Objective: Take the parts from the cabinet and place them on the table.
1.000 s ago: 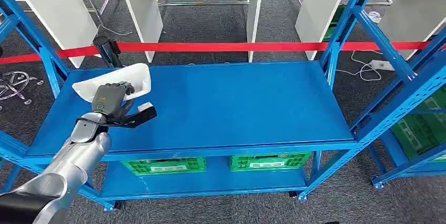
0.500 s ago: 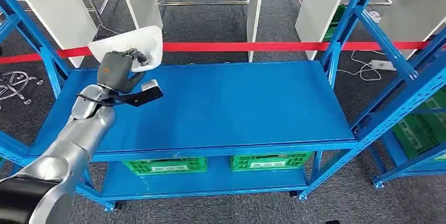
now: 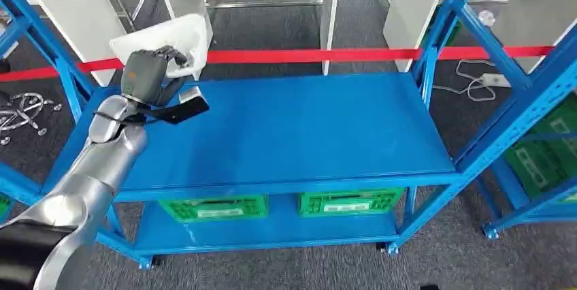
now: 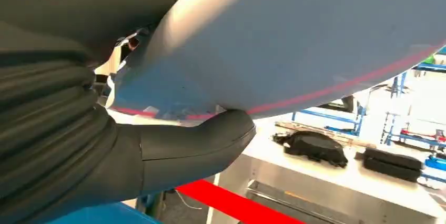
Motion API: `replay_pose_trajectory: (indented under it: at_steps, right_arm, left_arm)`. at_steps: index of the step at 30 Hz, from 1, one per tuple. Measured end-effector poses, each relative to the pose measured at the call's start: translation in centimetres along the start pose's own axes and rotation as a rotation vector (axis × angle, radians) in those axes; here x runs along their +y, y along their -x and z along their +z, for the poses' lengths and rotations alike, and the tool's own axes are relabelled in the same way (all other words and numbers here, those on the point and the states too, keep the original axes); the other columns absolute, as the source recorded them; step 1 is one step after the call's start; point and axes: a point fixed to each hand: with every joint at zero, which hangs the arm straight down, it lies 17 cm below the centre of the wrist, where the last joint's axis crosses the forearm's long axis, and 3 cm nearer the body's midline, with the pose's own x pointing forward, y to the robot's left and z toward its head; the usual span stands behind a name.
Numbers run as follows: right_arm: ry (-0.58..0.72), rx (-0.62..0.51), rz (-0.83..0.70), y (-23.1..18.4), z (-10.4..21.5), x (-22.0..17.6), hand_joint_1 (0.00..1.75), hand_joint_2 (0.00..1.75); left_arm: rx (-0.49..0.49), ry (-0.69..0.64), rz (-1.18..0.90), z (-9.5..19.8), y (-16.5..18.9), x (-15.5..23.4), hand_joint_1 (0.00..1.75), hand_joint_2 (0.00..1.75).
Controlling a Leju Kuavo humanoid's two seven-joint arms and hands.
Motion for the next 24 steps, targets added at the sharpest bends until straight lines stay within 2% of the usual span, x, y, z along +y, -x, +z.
replay_pose_trajectory:
  at_steps: [9, 15, 24]
  right_arm:
    - [0.005, -0.003, -0.019, -0.16, -0.02, -0.03, 0.0, 0.0]
    - [0.007, -0.003, -0.022, -0.22, -0.03, -0.08, 0.0, 0.0]
    - [0.016, -0.021, -0.027, -0.51, -0.06, -0.36, 0.0, 0.0]
  left_arm:
    - [0.012, 0.03, 0.013, 0.17, 0.67, -0.37, 1.75, 1.75]
    - [0.005, 0.014, 0.025, -0.46, 0.32, 0.48, 1.75, 1.75]
    - [0.001, 0.035, 0.026, -0.57, -0.28, -0.27, 1.75, 1.75]
